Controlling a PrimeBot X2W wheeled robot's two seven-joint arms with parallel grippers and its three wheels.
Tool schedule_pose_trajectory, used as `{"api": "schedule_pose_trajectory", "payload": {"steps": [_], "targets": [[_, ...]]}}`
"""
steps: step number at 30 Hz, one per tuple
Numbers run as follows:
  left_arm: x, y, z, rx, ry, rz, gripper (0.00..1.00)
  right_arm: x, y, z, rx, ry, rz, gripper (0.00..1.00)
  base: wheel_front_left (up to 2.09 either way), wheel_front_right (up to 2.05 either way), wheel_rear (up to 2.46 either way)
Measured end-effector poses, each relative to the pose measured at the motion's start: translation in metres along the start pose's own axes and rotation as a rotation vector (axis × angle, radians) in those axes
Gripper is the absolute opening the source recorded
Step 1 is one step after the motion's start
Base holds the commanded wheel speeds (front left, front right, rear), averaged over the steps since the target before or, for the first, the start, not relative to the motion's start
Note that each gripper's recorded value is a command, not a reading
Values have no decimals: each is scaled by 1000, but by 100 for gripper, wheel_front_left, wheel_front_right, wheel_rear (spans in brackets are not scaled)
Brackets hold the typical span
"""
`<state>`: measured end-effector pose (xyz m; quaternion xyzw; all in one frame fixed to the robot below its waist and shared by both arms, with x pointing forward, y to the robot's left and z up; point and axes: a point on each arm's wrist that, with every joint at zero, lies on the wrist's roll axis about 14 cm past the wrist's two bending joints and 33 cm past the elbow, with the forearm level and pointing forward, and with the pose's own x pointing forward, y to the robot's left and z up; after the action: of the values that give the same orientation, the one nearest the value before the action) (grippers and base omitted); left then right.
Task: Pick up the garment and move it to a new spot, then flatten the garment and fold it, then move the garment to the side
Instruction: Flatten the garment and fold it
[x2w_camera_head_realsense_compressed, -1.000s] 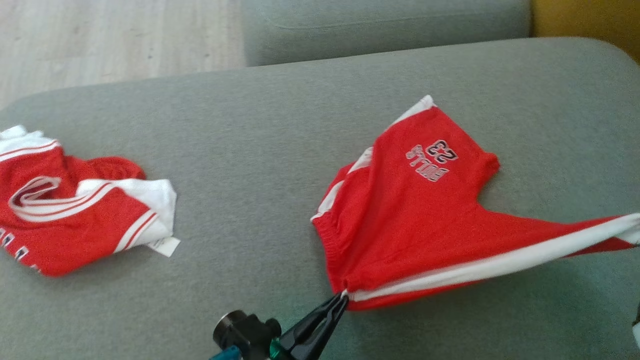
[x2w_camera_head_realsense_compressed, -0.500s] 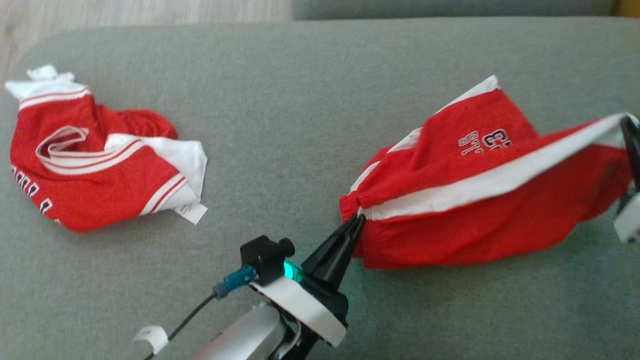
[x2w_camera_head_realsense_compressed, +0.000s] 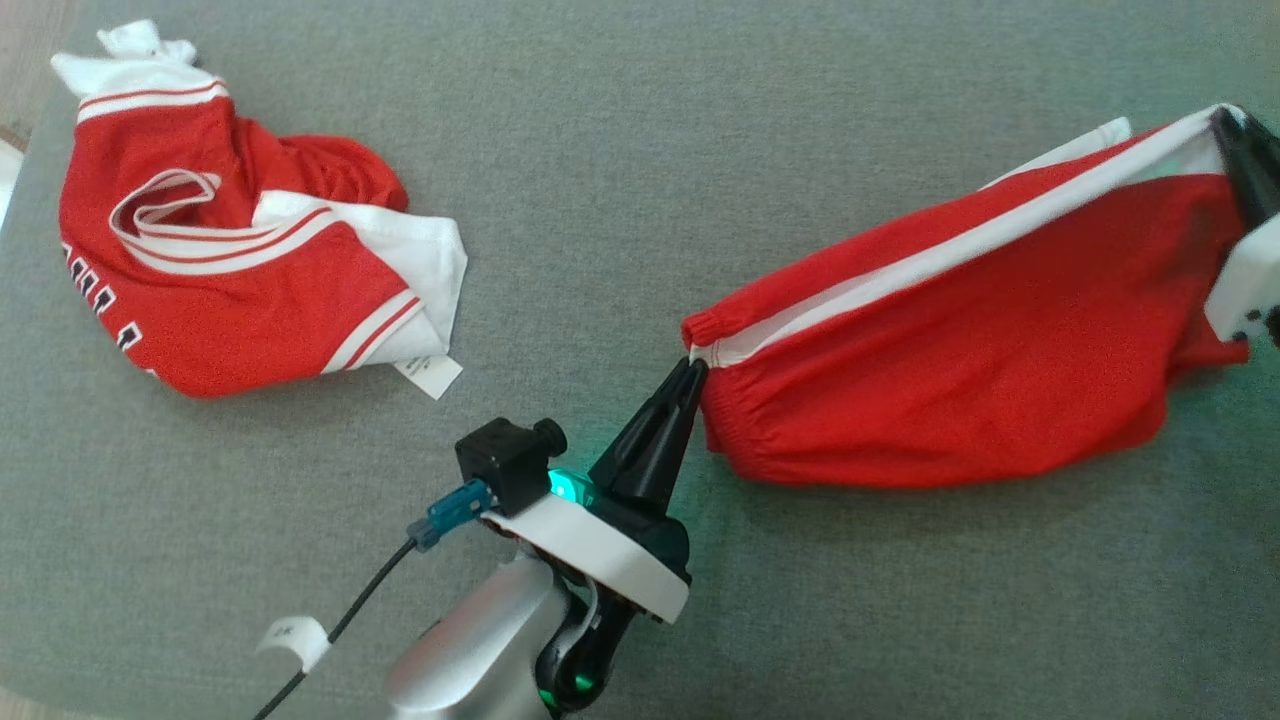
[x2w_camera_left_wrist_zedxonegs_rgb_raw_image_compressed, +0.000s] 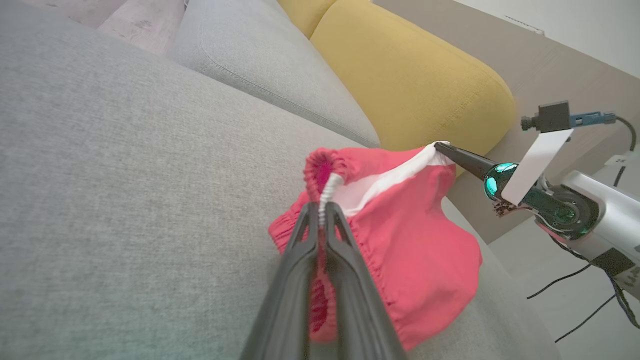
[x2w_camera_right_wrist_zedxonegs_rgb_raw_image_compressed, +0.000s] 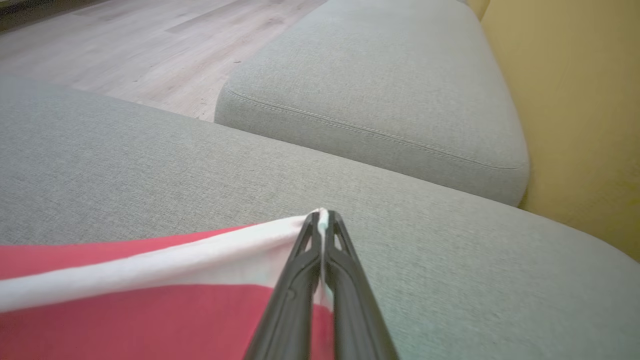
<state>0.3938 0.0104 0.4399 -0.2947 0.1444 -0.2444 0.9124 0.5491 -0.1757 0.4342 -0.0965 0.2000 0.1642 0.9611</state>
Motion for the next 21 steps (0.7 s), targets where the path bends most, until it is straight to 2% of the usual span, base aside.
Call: {"api": "schedule_pose_trajectory", "payload": {"steps": [5, 6, 7, 8, 9, 10, 14, 17, 18, 21], "targets": [[0, 7, -2, 0, 1, 21, 0, 20, 11, 0, -19, 0, 37, 0, 0, 0, 0], [0, 7, -2, -2, 2, 23, 8, 23, 13, 0, -20, -2, 42, 0, 0, 0, 0], [0, 8, -3, -4, 3, 24, 21, 26, 15, 0, -21, -3, 48, 0, 0, 0, 0], [0, 7, -4, -4, 6, 23, 36, 27, 16, 0, -22, -3, 51, 11, 0, 0, 0], [0, 7, -5, -4, 8, 23, 66, 28, 16, -1, -22, -3, 52, 43, 0, 0, 0], [0, 8, -5, -4, 9, 24, 100, 28, 15, -1, -22, -6, 49, 100, 0, 0, 0], [0, 7, 3, 18, -11, 25, 100, 24, 9, -2, 10, -27, 29, 100, 0, 0, 0], [-2, 12, 27, 114, -79, 55, 100, 14, 9, -3, 39, -35, 26, 100, 0, 0, 0], [-2, 12, 27, 114, -79, 55, 100, 14, 9, -3, 39, -35, 26, 100, 0, 0, 0], [-11, 17, 58, 204, -184, 127, 100, 0, 5, -25, 75, 18, 7, 100, 0, 0, 0]]}}
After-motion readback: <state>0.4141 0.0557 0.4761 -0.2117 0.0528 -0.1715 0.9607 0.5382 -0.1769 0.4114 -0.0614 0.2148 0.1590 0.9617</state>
